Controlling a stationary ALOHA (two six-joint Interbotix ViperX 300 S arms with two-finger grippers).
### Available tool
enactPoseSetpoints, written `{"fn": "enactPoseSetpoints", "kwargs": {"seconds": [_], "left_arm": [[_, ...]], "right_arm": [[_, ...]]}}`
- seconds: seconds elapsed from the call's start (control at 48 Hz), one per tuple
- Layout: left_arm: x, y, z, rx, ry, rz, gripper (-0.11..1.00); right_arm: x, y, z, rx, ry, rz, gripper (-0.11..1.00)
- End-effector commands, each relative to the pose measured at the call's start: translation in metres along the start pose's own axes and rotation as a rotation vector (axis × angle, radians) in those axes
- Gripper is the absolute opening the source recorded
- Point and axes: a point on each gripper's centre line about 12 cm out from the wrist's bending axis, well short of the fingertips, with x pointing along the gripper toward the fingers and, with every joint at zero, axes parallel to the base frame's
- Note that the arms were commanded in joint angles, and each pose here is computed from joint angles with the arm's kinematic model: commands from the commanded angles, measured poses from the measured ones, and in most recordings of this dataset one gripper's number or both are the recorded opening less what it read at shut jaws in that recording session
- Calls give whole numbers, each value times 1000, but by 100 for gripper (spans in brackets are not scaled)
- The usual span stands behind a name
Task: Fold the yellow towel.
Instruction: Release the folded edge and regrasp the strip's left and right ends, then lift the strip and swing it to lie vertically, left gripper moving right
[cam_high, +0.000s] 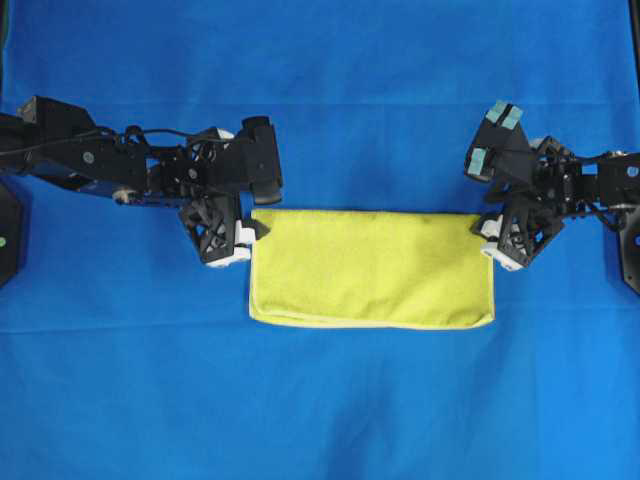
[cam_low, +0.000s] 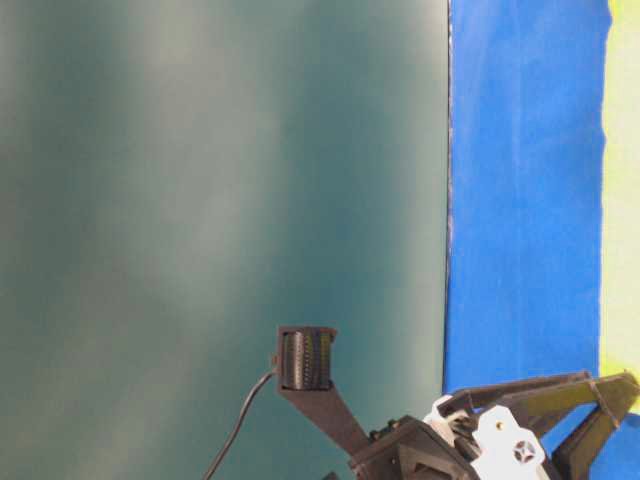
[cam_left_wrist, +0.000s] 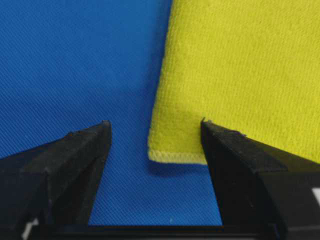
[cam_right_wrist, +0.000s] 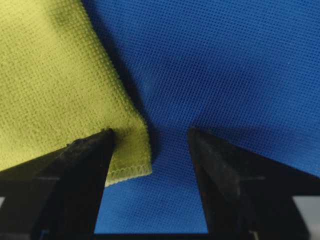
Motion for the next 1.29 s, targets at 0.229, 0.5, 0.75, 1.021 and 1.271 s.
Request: {"fn": "enactPoseSetpoints", "kwargs": {"seconds": [0.229,0.5,0.75,1.021,1.271], "left_arm": [[-3,-7,0,17,45,-11,33],[-4,-11,-2,27,79,-16,4],[-13,-11,14,24,49,-18,4],[-57,-22,54,37,15,-37,4],[-100,-44,83,76,-84,-85,4]], "right_arm": [[-1,2,5,-4,-16,7,57],[-2,4,4,-20,-20,13,2],[-8,5,10,-4,-44,19,2],[-59,6,32,9,-132,16,2],[-121,7,47,23,-235,26,2]]}}
